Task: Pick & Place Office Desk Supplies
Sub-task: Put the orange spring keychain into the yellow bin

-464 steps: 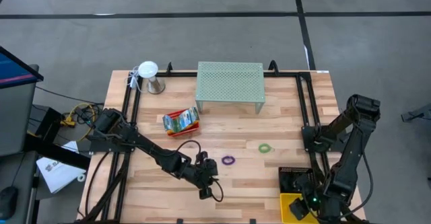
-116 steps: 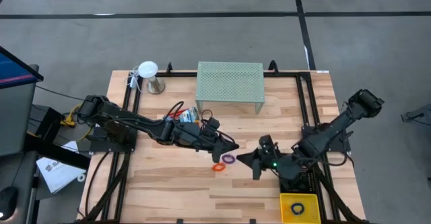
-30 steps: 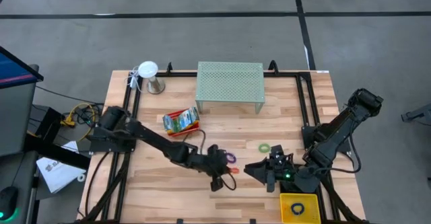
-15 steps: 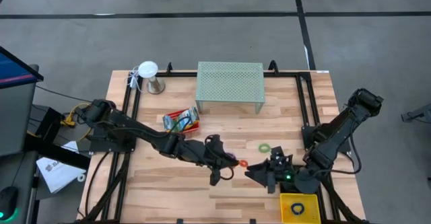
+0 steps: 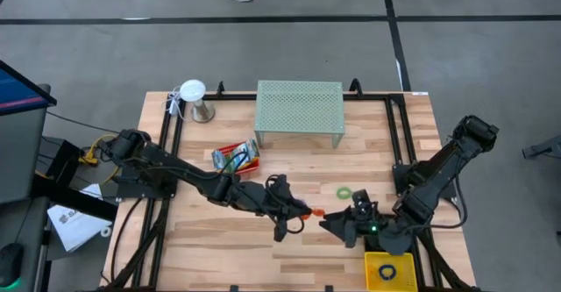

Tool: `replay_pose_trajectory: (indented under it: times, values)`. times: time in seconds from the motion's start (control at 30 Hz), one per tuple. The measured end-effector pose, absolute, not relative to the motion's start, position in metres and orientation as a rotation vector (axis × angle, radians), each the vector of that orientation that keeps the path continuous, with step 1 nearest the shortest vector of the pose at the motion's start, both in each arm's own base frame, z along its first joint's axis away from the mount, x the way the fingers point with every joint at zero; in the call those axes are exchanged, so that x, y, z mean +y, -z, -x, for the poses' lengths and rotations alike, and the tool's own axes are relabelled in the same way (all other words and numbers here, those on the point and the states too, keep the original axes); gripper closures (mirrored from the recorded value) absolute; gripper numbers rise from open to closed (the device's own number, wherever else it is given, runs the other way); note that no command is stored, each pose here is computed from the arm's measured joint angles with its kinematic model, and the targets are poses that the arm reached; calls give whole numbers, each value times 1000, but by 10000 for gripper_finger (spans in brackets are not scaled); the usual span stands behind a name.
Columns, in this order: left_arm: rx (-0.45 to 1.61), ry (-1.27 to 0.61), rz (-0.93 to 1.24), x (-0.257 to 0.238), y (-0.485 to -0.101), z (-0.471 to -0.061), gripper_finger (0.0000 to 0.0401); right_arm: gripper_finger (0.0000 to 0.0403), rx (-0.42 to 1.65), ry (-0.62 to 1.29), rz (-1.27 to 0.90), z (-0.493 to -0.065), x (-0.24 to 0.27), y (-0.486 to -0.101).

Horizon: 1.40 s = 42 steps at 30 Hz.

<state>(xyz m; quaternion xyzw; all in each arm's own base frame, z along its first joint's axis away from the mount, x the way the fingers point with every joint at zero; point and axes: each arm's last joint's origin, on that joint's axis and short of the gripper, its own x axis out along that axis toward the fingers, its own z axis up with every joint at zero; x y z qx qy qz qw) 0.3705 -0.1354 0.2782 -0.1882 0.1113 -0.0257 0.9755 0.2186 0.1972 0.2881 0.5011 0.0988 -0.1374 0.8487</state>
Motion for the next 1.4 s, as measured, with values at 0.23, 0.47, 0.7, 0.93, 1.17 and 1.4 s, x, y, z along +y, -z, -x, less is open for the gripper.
replay_pose_trajectory:
  times: [0.23, 0.47, 0.7, 0.93, 1.17, 1.4]
  values:
    - [218, 52, 382, -135, -279, -371, 399, 172, 194, 325, -1042, -226, 189, -288]
    - [217, 53, 382, -135, -279, -371, 400, 175, 205, 339, -1026, -231, 182, -287]
    - [217, 53, 382, -135, -279, -371, 400, 241, 226, 323, -1020, -233, 180, -287]
    - [225, 60, 380, -136, -279, -370, 401, 377, 220, 299, -973, -234, 182, -289]
    - [226, 61, 380, -137, -279, -370, 401, 401, 205, 295, -956, -234, 182, -290]
    - [222, 55, 380, -137, -279, -370, 401, 394, 192, 272, -955, -235, 184, -293]
